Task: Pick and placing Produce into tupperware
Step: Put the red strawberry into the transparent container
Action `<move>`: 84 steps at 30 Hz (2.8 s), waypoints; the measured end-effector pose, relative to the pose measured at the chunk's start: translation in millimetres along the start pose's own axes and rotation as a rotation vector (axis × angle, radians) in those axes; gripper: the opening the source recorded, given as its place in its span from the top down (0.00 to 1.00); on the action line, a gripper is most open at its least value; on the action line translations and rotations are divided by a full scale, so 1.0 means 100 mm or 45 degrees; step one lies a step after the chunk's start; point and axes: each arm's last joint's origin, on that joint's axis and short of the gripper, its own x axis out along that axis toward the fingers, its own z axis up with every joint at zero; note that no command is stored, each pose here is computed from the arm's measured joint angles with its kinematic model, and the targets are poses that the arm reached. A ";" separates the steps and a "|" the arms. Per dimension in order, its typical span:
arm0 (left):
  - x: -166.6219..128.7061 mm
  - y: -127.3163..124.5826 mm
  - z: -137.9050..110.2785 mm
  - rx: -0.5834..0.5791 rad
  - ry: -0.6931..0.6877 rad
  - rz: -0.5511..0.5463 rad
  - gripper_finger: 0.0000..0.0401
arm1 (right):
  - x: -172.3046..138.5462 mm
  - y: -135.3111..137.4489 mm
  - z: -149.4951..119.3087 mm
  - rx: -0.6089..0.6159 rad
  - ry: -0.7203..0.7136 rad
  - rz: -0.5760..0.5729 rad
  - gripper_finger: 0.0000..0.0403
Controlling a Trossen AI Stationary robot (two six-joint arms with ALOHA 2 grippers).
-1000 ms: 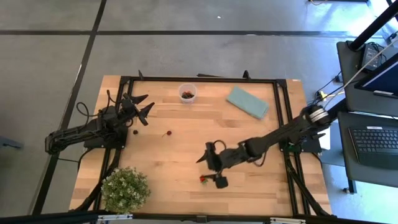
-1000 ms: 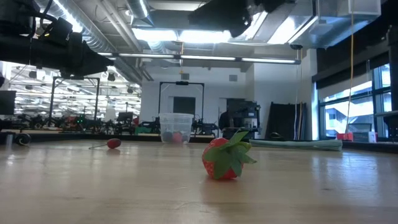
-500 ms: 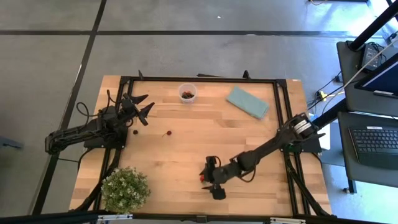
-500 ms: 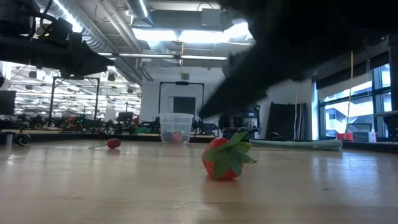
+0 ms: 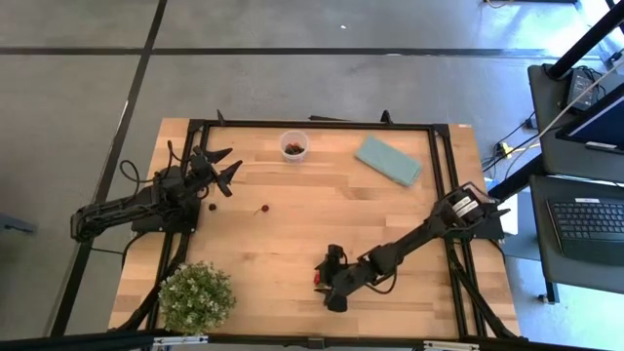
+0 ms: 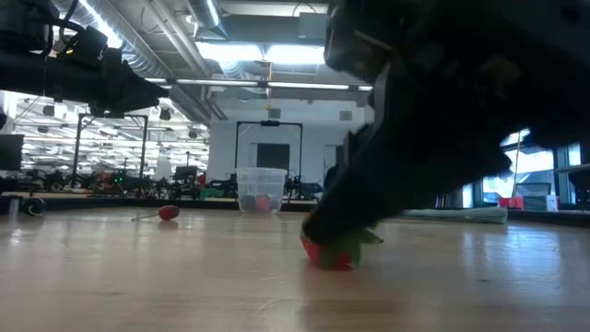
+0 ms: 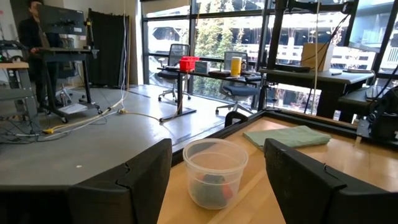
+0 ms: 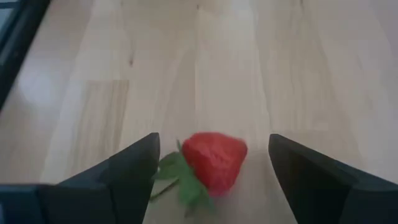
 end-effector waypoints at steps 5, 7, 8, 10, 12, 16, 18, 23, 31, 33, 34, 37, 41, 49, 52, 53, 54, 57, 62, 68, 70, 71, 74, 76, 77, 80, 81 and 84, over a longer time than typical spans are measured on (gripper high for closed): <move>0.00 0.00 0.00 0.000 0.000 0.000 0.38 | 0.06 -0.01 -0.06 0.035 0.019 -0.010 0.25; 0.00 0.00 0.00 0.000 0.000 0.000 0.38 | 0.06 -0.01 -0.06 0.032 0.020 -0.013 0.26; 0.00 0.00 0.00 0.000 -0.001 0.000 0.38 | 0.06 -0.01 -0.06 0.030 0.020 -0.013 0.26; 0.00 0.00 0.00 0.000 0.000 0.000 0.38 | 0.06 -0.01 -0.06 0.028 0.021 -0.014 0.28; 0.00 0.00 0.00 0.000 -0.001 0.000 0.38 | 0.06 -0.01 -0.06 0.028 0.023 -0.015 0.30; 0.00 0.00 0.00 0.000 0.000 0.000 0.38 | 0.06 -0.01 -0.06 0.028 0.025 -0.017 0.36; 0.00 0.00 0.00 0.000 0.000 0.000 0.38 | 0.06 -0.01 -0.06 0.028 0.026 -0.018 0.39; 0.00 0.00 0.00 0.000 -0.001 0.000 0.38 | 0.06 -0.02 -0.06 0.028 0.027 -0.021 0.47; 0.00 0.00 0.00 0.000 0.000 0.000 0.38 | 0.06 -0.02 -0.06 0.032 0.028 -0.018 0.65; 0.00 0.00 0.00 0.000 0.000 0.000 0.38 | 0.06 -0.02 -0.06 0.033 0.028 -0.016 0.66; 0.00 0.00 0.00 0.000 0.000 0.000 0.38 | 0.06 -0.02 -0.06 0.033 0.028 -0.016 0.66; 0.00 0.00 0.00 0.000 0.000 0.000 0.38 | 0.06 -0.02 -0.06 0.045 0.026 -0.016 0.66; 0.00 0.00 0.00 0.000 0.000 0.000 0.38 | 0.01 -0.09 0.04 0.090 0.016 -0.007 0.65; 0.00 0.00 0.00 0.000 0.000 0.000 0.38 | -0.60 -0.73 0.89 0.161 -0.283 -0.102 0.65; 0.00 0.00 0.00 0.000 0.000 0.000 0.38 | -0.98 -1.11 1.23 0.245 -0.384 -0.084 0.65; 0.00 0.00 0.00 0.000 0.000 0.000 0.38 | -1.11 -1.23 1.33 0.267 -0.398 -0.086 0.65; 0.00 0.00 0.00 0.000 -0.001 0.000 0.38 | -1.23 -1.35 1.42 0.280 -0.399 -0.100 0.66; 0.00 0.00 0.00 0.000 0.000 0.001 0.38 | -1.60 -1.63 1.73 0.249 -0.404 -0.171 0.66; 0.00 0.00 0.00 0.000 0.000 0.001 0.38 | -2.08 -2.03 2.23 0.207 -0.374 -0.324 0.65; 0.00 0.00 0.00 0.001 0.001 0.000 0.38 | -2.29 -2.55 2.57 0.243 -0.328 -0.493 0.65; 0.00 0.00 0.00 0.000 0.001 0.000 0.38 | -2.23 -2.71 2.63 0.239 -0.293 -0.485 0.65; 0.00 0.00 0.00 0.001 0.001 0.001 0.38 | -2.18 -2.79 2.66 0.239 -0.279 -0.468 0.65; 0.00 0.00 0.00 0.001 0.001 0.004 0.38 | -1.96 -3.02 2.72 0.254 -0.253 -0.426 0.65; 0.00 0.00 0.00 0.001 0.001 0.006 0.38 | -1.77 -3.17 2.73 0.272 -0.223 -0.413 0.65; 0.00 0.00 0.00 0.001 0.001 0.005 0.38 | -1.68 -3.25 2.72 0.282 -0.199 -0.416 0.65; 0.00 0.00 0.00 0.002 0.001 0.005 0.38 | -1.35 -3.46 2.65 0.283 -0.101 -0.423 0.65; 0.00 0.00 0.00 0.006 0.001 0.006 0.38 | -1.25 -3.53 2.61 0.288 -0.065 -0.419 0.65; 0.00 0.00 0.00 0.009 0.001 0.006 0.38 | -0.96 -3.70 2.49 0.310 0.033 -0.396 0.65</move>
